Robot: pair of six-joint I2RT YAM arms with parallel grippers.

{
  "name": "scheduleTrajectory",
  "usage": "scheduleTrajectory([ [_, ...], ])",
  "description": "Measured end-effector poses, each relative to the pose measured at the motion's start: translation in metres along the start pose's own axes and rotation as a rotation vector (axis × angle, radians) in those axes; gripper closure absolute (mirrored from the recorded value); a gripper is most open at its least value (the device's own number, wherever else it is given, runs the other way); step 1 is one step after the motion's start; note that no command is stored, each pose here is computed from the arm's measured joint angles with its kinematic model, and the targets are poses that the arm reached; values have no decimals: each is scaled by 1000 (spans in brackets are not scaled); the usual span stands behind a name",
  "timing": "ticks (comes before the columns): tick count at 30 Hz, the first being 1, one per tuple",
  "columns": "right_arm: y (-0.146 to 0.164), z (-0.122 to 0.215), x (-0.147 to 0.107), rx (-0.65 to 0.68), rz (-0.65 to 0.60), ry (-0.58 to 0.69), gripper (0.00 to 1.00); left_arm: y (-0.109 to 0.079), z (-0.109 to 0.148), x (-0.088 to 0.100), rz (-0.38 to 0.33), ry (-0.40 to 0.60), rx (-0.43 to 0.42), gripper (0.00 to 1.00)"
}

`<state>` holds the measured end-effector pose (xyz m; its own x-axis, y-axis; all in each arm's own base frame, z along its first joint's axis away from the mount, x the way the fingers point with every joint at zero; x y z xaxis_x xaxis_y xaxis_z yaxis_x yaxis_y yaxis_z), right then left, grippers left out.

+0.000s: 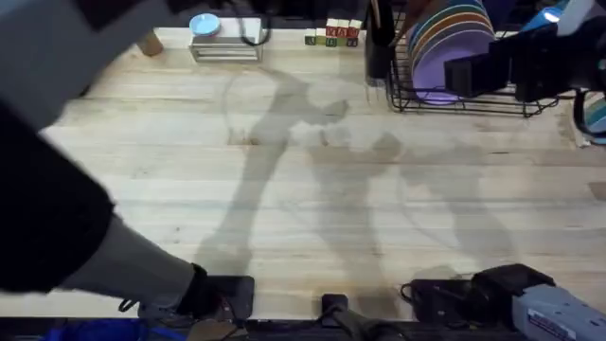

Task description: Pick up the spoon on the table one by one and put them onto the rack

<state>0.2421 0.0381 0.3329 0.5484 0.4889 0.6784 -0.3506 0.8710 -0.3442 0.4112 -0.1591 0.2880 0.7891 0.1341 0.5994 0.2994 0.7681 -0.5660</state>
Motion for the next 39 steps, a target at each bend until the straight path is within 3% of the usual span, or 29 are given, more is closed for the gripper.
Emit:
scheduleTrajectory([
  [8,0,0,0,0,-9,0,9,29,81,-2,56,-29,213,5],
  [19,0,0,0,0,-125,0,9,14,162,-24,-40,-74,415,5],
  [27,1,0,-2,2,-233,9,9,8,189,-43,-51,-53,486,7],
  [39,1,0,-2,3,-259,10,9,7,196,-55,-38,-13,506,6],
])
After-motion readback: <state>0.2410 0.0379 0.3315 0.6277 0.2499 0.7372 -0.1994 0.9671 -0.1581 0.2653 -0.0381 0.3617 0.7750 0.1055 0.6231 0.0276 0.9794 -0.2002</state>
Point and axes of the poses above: each hand's point on the last joint's axis, 136 mm out from that joint toward the fingers, its own z axis back along the fingers, its own y axis along the line the jaws close on, x = y × z, the point moved 7 cm from there along z, back along the fingers, and after that the axes turned 15 degrees about z, right-handed, at the moved point
